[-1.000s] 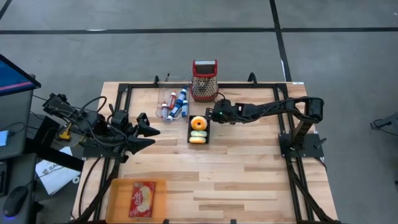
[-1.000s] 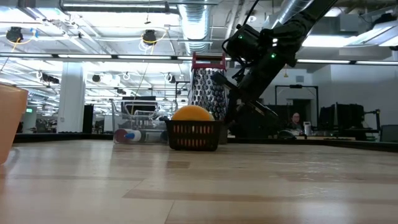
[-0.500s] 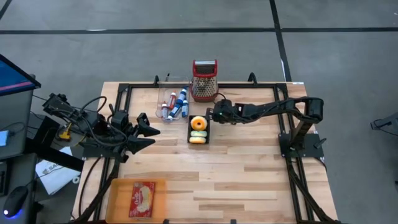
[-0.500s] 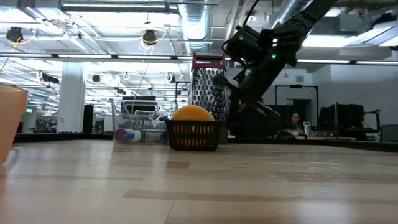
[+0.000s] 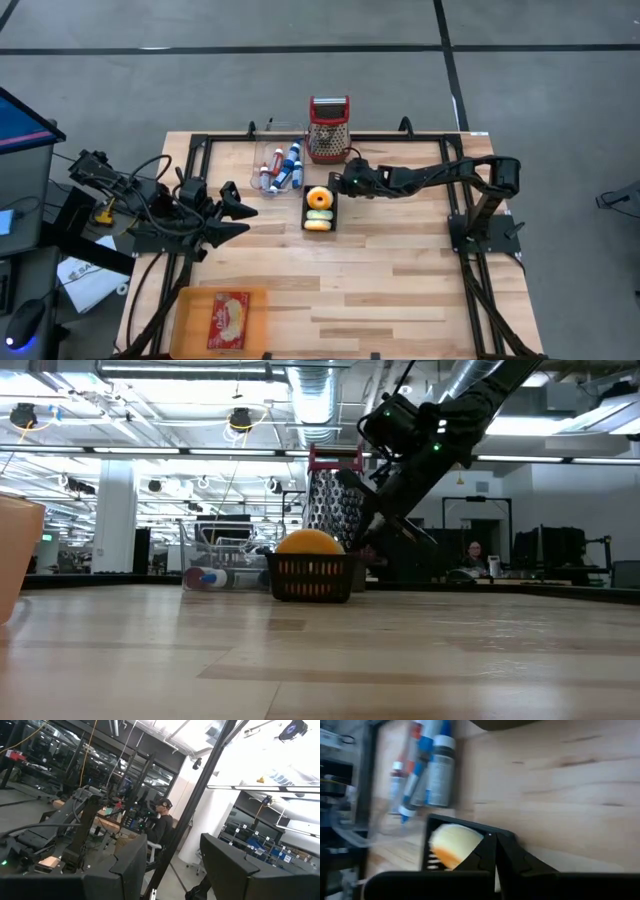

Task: Pick & Place Food Item
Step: Adjust the black bin, then return to Home Position

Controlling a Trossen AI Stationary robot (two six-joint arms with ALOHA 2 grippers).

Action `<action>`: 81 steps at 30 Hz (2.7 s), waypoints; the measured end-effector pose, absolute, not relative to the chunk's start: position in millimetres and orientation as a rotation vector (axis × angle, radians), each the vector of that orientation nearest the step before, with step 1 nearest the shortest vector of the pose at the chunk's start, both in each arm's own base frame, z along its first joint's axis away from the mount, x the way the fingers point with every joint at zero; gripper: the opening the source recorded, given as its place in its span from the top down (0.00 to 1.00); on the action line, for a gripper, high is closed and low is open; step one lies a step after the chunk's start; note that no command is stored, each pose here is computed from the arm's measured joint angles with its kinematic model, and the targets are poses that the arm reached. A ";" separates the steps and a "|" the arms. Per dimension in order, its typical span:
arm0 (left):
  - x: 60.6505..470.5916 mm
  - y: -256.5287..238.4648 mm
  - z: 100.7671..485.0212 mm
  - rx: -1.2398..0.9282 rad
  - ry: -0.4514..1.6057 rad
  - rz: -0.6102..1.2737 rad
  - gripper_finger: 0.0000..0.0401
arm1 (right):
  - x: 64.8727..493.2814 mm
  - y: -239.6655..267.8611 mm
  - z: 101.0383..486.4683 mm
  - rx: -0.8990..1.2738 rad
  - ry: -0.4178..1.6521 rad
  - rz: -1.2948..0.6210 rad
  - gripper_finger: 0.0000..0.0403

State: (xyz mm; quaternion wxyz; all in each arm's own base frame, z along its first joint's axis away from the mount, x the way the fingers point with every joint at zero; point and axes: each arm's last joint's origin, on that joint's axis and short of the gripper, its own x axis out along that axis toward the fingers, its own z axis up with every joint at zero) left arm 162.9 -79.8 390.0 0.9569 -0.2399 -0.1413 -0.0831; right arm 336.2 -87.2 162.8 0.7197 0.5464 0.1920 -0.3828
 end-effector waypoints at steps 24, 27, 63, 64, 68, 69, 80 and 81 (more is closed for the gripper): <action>92.8 -35.3 332.7 -0.187 -0.083 0.011 0.75 | 308.1 6.5 273.7 0.778 -0.006 -0.154 1.00; 109.1 -39.2 298.9 -0.130 -0.165 0.038 0.82 | 289.8 20.7 273.0 0.790 -0.030 -0.183 1.00; 90.9 -5.1 181.5 -0.169 0.049 -0.202 0.99 | 254.1 118.6 260.5 0.938 -0.080 -0.292 1.00; 90.9 -5.1 179.7 -0.168 0.064 -0.201 0.99 | 254.1 118.6 260.4 0.937 -0.080 -0.292 1.00; 91.4 -4.6 178.1 -0.146 0.066 -0.184 0.99 | 254.2 118.6 260.4 0.942 -0.079 -0.290 1.00; 91.8 -4.5 176.4 -0.143 0.070 -0.179 0.99 | 254.2 118.8 260.4 0.952 -0.078 -0.285 1.00; 95.9 -1.5 170.6 -0.144 0.077 -0.076 0.99 | 254.6 120.4 259.5 0.903 -0.034 -0.235 1.00; 96.4 -1.5 170.2 -0.144 0.080 -0.076 0.98 | 254.7 120.7 259.9 0.889 -0.030 -0.226 1.00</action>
